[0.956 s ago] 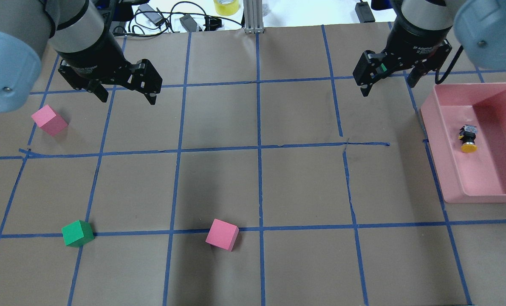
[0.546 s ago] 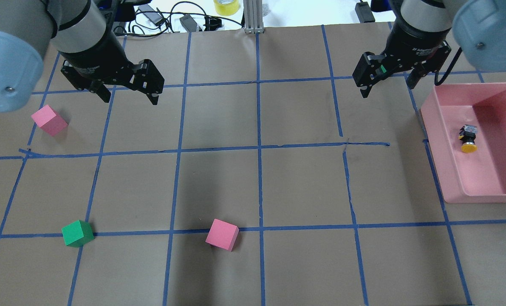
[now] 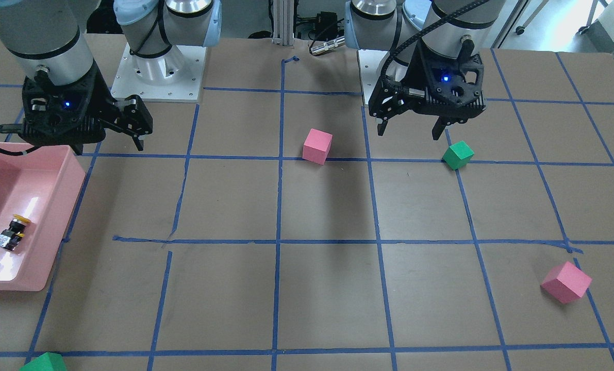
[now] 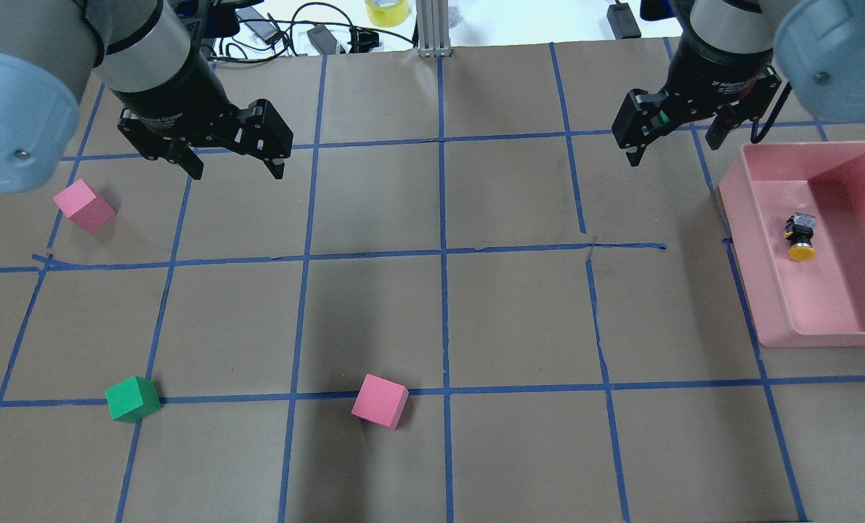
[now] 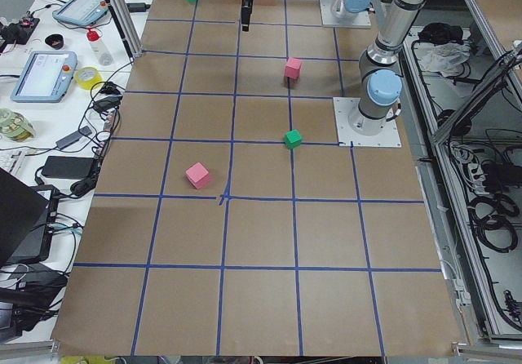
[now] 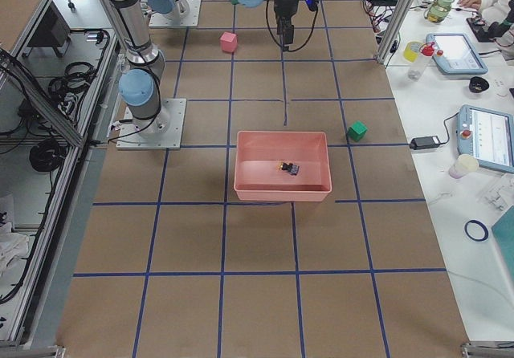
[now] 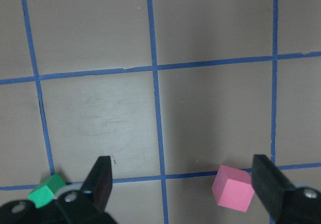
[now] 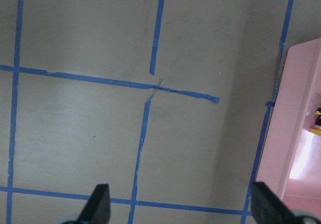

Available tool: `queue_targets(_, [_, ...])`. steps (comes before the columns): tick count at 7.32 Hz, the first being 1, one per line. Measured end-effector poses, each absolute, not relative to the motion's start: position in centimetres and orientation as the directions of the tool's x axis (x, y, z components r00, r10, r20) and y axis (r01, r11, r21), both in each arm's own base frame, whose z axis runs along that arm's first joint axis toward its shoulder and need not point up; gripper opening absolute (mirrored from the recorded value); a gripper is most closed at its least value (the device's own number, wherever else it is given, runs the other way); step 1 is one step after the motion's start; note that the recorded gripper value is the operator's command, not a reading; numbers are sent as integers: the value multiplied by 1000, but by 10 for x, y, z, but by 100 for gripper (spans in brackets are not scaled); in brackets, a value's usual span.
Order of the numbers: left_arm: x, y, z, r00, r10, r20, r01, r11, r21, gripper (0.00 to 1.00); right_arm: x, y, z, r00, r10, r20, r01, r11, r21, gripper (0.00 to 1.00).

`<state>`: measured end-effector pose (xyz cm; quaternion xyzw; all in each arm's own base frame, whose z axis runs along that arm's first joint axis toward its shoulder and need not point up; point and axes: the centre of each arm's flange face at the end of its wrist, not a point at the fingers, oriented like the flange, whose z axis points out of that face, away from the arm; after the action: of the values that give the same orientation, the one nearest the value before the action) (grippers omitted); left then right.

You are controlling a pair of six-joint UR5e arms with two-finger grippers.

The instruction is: Align button upright

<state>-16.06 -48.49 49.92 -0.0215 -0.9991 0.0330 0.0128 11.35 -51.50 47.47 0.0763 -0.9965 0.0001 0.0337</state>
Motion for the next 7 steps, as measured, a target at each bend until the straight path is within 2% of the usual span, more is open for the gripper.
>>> queue_targets(7, [-156,-487,499,-999,38,22,37,997,-65,100,112,-516,468,-986,-154,69,-153,988,22,100])
